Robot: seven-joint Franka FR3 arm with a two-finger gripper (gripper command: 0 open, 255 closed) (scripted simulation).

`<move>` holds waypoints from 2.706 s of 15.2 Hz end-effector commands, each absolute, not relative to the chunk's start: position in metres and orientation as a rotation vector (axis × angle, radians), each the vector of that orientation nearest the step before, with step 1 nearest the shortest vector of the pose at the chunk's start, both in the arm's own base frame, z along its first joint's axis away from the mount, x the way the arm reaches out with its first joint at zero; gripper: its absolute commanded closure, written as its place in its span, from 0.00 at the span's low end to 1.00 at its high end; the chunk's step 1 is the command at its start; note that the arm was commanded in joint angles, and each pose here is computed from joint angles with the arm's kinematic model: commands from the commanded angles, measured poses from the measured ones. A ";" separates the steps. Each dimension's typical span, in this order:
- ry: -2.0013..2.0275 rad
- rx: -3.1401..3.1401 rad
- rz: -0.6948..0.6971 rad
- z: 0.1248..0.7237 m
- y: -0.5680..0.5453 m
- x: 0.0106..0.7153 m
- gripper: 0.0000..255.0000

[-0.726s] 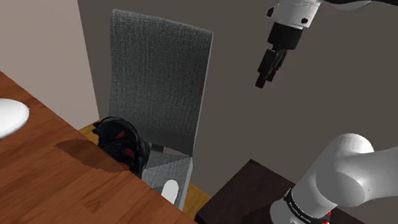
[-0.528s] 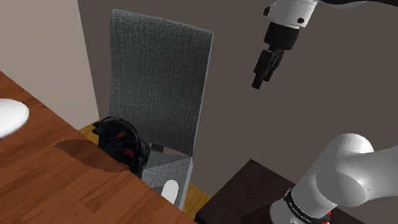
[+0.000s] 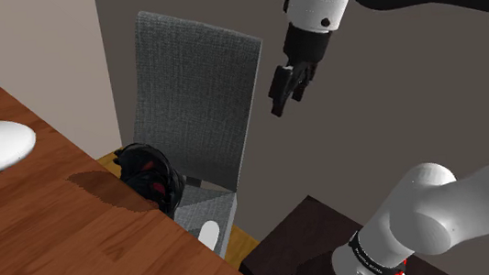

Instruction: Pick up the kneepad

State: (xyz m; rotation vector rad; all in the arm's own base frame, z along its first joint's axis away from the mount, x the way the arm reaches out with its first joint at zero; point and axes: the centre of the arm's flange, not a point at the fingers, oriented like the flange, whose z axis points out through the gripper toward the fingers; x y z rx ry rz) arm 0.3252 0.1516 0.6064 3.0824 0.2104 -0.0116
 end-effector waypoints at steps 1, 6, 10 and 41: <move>0.207 3.051 -0.005 0.602 0.180 0.334 0.00; 0.202 2.970 0.009 0.593 0.254 0.351 0.00; 0.199 2.906 0.020 0.581 0.313 0.366 0.00; 0.190 2.752 0.044 0.509 0.451 0.400 1.00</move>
